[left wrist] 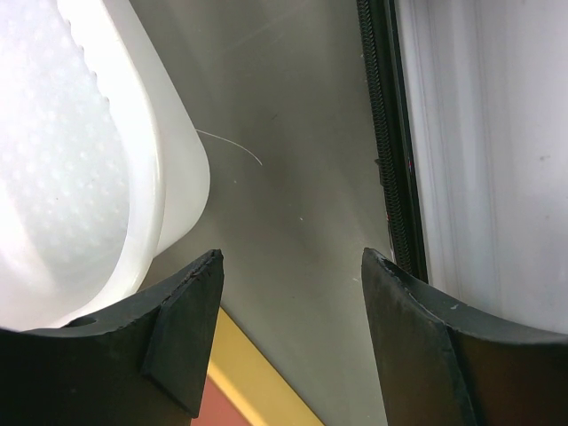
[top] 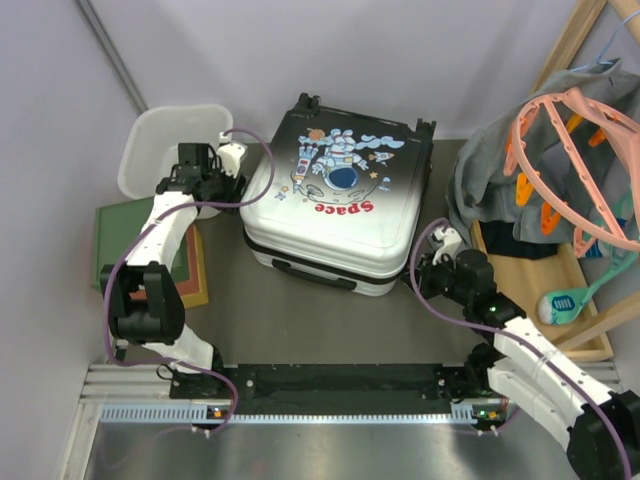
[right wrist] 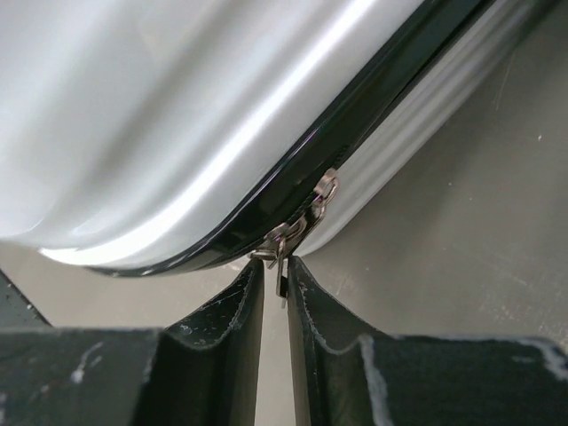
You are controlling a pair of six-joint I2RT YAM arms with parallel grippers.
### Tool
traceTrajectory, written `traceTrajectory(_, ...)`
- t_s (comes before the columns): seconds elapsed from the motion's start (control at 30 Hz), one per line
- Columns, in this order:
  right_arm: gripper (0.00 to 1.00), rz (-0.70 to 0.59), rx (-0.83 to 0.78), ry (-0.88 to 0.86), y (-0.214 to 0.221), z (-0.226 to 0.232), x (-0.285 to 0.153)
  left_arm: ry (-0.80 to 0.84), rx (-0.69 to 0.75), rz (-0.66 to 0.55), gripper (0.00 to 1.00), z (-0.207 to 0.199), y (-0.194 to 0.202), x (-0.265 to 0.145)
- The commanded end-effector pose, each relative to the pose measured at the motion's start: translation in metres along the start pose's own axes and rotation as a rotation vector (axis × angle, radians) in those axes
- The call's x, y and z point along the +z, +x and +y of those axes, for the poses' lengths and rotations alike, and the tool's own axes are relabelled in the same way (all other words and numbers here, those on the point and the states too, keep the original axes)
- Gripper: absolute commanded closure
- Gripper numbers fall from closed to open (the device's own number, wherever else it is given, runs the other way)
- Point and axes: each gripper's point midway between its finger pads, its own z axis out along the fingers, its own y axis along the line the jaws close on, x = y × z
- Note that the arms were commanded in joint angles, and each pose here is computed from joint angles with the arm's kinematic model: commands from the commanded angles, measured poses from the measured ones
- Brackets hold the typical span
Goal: Open, take out, and arrange the luggage
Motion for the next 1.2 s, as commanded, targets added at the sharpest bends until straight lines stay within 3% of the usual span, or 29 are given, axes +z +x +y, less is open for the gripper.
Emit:
traceTrajectory(0.0,0.83,-0.011,-0.021,-0.012,-0.014,0.005,0.006,0.145,0.001,0.007,0.31,-0.041,0.0,-0.001)
traceTrajectory(0.2,0.82,-0.003,0.019,-0.013,-0.014,0.009,0.0,0.135,0.013,0.002,0.31,-0.039,-0.001,-0.004)
traceTrajectory(0.43,0.73,0.002,0.067,-0.009,-0.019,0.013,-0.002,0.142,0.005,0.004,0.31,-0.039,-0.002,0.001)
traceTrajectory(0.73,0.8,0.005,0.076,0.034,-0.027,-0.003,0.001,0.141,0.005,0.006,0.31,-0.039,-0.001,0.0)
traceTrajectory(1.17,0.77,-0.018,0.045,0.04,-0.038,-0.01,0.008,0.137,0.008,0.003,0.31,-0.038,-0.002,0.0)
